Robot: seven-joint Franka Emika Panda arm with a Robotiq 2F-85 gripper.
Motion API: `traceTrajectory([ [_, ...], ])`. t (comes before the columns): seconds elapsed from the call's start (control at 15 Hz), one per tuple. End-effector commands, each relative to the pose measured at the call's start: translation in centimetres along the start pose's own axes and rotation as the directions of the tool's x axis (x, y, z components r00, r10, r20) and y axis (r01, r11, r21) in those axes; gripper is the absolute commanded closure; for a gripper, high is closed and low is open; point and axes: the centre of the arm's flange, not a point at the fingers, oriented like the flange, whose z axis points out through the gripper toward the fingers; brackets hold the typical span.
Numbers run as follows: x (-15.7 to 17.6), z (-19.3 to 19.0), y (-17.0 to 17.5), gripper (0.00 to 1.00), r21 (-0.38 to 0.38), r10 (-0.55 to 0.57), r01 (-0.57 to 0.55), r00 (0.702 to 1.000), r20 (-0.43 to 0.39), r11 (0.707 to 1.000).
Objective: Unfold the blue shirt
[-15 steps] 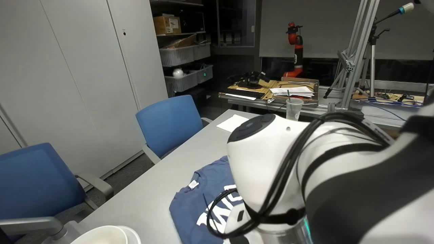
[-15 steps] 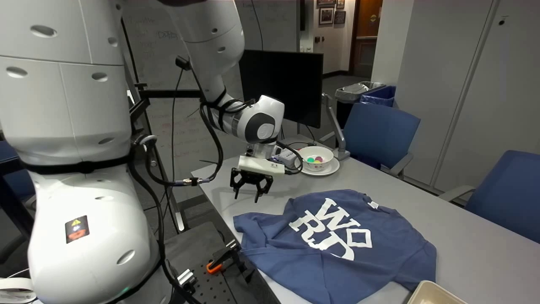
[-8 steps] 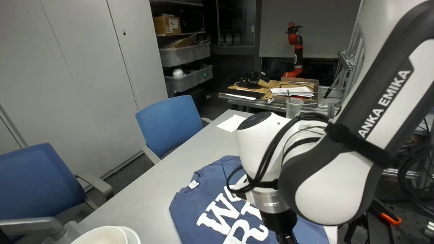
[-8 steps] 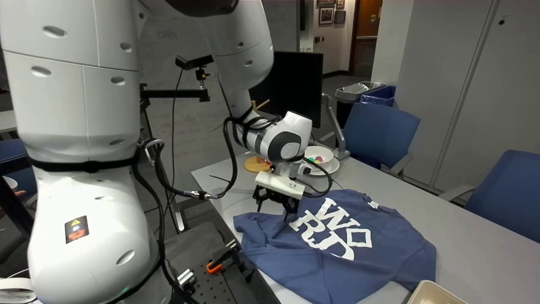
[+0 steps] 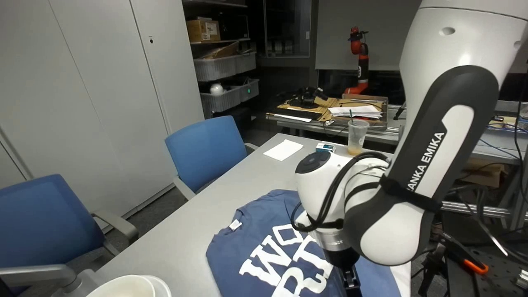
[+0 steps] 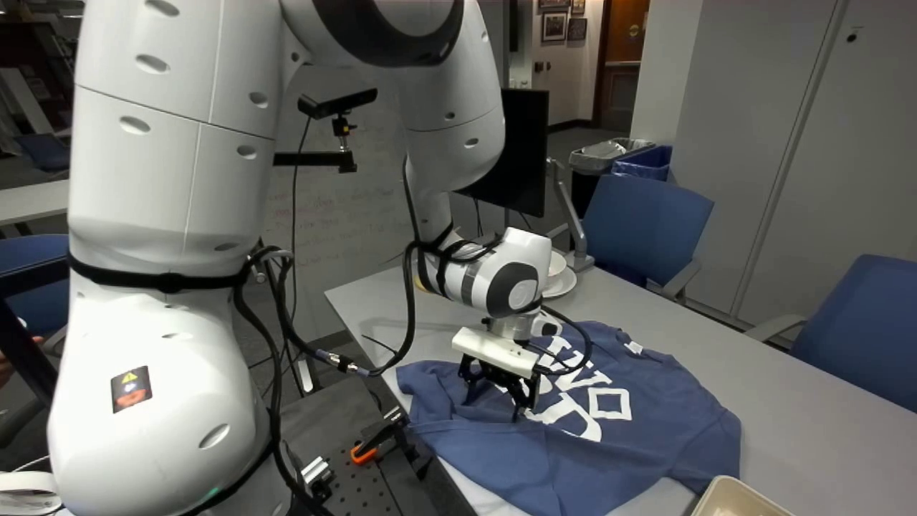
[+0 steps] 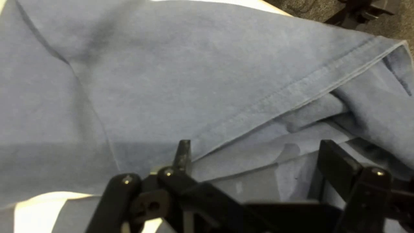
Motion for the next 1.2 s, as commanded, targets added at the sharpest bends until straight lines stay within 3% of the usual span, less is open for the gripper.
traceTrajectory([
  [0.0,-0.3,-0.3,2.1,0.00,-0.054,0.052,-0.051,0.999,0.005,0.997],
  [0.27,-0.3,0.1,3.9,0.00,-0.090,0.055,-0.055,0.998,0.004,0.994],
  [0.53,0.1,0.4,4.7,0.00,-0.122,-0.018,0.018,1.000,0.008,0.992],
  [1.13,0.8,0.9,5.4,0.07,-0.058,-0.151,0.151,0.988,-0.007,0.987],
])
